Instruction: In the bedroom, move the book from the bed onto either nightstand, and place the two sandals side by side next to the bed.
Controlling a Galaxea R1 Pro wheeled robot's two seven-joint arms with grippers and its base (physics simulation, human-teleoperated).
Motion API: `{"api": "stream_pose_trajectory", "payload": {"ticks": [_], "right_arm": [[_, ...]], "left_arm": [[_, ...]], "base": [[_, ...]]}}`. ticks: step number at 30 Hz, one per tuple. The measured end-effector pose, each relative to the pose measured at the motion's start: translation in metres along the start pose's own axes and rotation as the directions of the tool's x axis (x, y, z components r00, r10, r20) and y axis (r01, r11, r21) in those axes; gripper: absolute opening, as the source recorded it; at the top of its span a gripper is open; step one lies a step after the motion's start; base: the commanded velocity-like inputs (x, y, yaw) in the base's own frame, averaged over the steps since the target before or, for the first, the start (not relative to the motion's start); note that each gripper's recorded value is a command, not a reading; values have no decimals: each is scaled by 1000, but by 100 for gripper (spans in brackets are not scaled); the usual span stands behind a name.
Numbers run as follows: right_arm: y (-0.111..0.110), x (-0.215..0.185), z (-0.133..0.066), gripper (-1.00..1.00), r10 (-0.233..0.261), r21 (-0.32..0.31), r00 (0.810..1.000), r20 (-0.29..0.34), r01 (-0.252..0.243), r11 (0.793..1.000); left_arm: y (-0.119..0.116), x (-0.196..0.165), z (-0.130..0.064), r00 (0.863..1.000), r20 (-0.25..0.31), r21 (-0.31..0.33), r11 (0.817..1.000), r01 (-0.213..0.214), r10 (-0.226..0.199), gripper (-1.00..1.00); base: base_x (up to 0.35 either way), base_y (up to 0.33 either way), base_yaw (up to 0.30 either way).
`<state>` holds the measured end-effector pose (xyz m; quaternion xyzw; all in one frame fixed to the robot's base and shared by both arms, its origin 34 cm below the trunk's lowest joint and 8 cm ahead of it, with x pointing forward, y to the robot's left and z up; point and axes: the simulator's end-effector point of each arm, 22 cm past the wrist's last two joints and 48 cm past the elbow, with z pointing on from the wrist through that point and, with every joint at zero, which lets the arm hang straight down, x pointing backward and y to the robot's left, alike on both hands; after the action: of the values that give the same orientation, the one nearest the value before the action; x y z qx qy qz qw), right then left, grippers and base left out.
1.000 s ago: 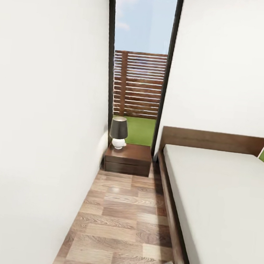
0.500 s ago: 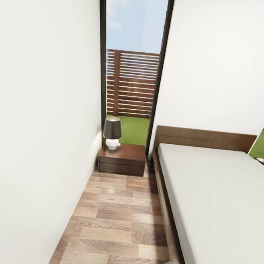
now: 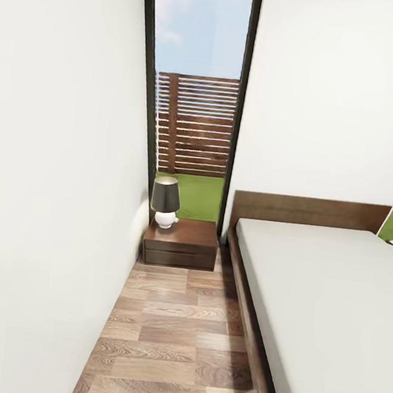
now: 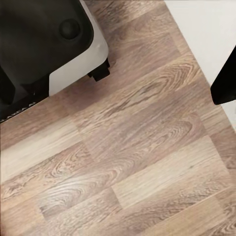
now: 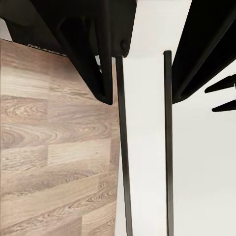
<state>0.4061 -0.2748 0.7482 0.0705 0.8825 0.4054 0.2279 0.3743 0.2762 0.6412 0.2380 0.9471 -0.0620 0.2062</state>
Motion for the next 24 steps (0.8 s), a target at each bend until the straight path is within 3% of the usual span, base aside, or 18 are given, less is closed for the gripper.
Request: {"api": "stream_pose_trajectory", "payload": {"ticks": [24], "right_arm": [[0,0,0,-100,1,0,1000,-1,-1,1000]], "left_arm": [[0,0,0,1000,0,0,1000,0,0,100]], "base": [[331,0,0]]}}
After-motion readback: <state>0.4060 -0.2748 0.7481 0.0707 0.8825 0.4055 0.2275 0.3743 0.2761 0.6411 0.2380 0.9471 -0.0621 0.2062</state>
